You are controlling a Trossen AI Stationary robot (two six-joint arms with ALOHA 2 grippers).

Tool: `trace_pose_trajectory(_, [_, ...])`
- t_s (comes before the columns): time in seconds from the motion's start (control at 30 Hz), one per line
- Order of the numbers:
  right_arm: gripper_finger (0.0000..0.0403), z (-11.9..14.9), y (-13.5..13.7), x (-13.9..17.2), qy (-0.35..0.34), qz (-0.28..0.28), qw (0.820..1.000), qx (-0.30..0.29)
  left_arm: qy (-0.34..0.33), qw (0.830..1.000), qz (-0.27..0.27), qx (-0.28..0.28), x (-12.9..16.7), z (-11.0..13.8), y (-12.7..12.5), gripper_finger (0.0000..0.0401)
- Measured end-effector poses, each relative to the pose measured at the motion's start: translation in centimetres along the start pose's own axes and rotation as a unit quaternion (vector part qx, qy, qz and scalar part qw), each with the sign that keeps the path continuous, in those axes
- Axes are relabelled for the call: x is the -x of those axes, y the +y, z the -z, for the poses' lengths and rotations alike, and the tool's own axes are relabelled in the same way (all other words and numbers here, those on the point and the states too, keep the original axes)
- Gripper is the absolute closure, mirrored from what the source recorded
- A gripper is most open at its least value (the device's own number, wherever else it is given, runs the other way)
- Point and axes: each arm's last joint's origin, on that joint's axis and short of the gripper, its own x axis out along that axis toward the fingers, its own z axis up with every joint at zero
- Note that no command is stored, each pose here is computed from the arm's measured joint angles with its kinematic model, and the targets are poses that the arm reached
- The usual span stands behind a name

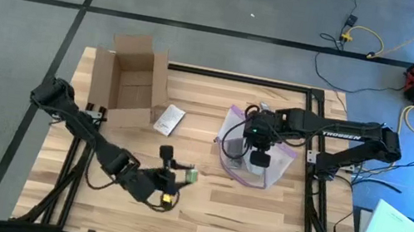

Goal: Unpack boxes
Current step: Put the green charger adapter into the zip bag

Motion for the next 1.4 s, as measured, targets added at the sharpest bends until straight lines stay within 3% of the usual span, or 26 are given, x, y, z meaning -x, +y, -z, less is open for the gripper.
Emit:
trace_pose_trajectory(0.1, [0.0403, -0.2, 0.0, 0.0, -0.009, -0.001, 1.000, -0.014, -0.040, 0.987, 0.036, 0.151, -1.3, 0.3, -1.0, 0.0242])
trace_pose_trajectory(0.2, [0.0403, -0.4, 0.0, 0.0, -0.023, -0.002, 0.999, -0.032, -0.060, 0.966, 0.050, 0.246, -3.4, 1.7, -2.3, 0.0242])
trace_pose_trajectory(0.37, [0.0403, -1.0, 0.1, -0.5, -0.030, -0.004, 0.998, -0.061, -0.049, 0.936, -0.001, 0.348, -7.5, 4.8, -3.5, 0.0242])
trace_pose_trajectory(0.43, [0.0403, -1.1, 0.1, -1.0, -0.022, -0.003, 0.998, -0.061, -0.060, 0.916, -0.027, 0.395, -9.9, 5.9, -3.3, 0.0242])
trace_pose_trajectory(0.5, [0.0403, -1.3, 0.1, -1.5, -0.013, -0.002, 0.998, -0.060, -0.080, 0.901, -0.023, 0.425, -12.5, 6.3, -3.2, 0.0242])
trace_pose_trajectory(0.63, [0.0403, -1.6, 0.2, -2.5, 0.005, -0.004, 0.999, -0.054, -0.077, 0.910, -0.008, 0.407, -16.7, 6.4, -3.4, 0.0242])
trace_pose_trajectory(0.73, [0.0403, -1.8, 0.3, -3.1, 0.017, -0.003, 0.999, -0.044, -0.067, 0.930, -0.025, 0.361, -18.8, 6.1, -3.3, 0.0242])
trace_pose_trajectory(0.93, [0.0403, -1.9, 0.3, -3.5, 0.023, -0.003, 0.999, -0.030, -0.028, 0.964, -0.084, 0.253, -22.1, 6.2, -0.1, 0.0213])
trace_pose_trajectory(1.23, [0.0403, -1.9, 0.3, -3.5, 0.025, -0.003, 0.999, -0.021, 0.031, 0.961, -0.136, 0.237, -24.6, 8.2, 5.0, 0.0088])
trace_pose_trajectory(1.4, [0.0403, -1.8, 0.3, -3.5, 0.028, -0.003, 0.999, -0.019, 0.049, 0.962, -0.054, 0.264, -24.3, 7.4, 4.9, 0.0064])
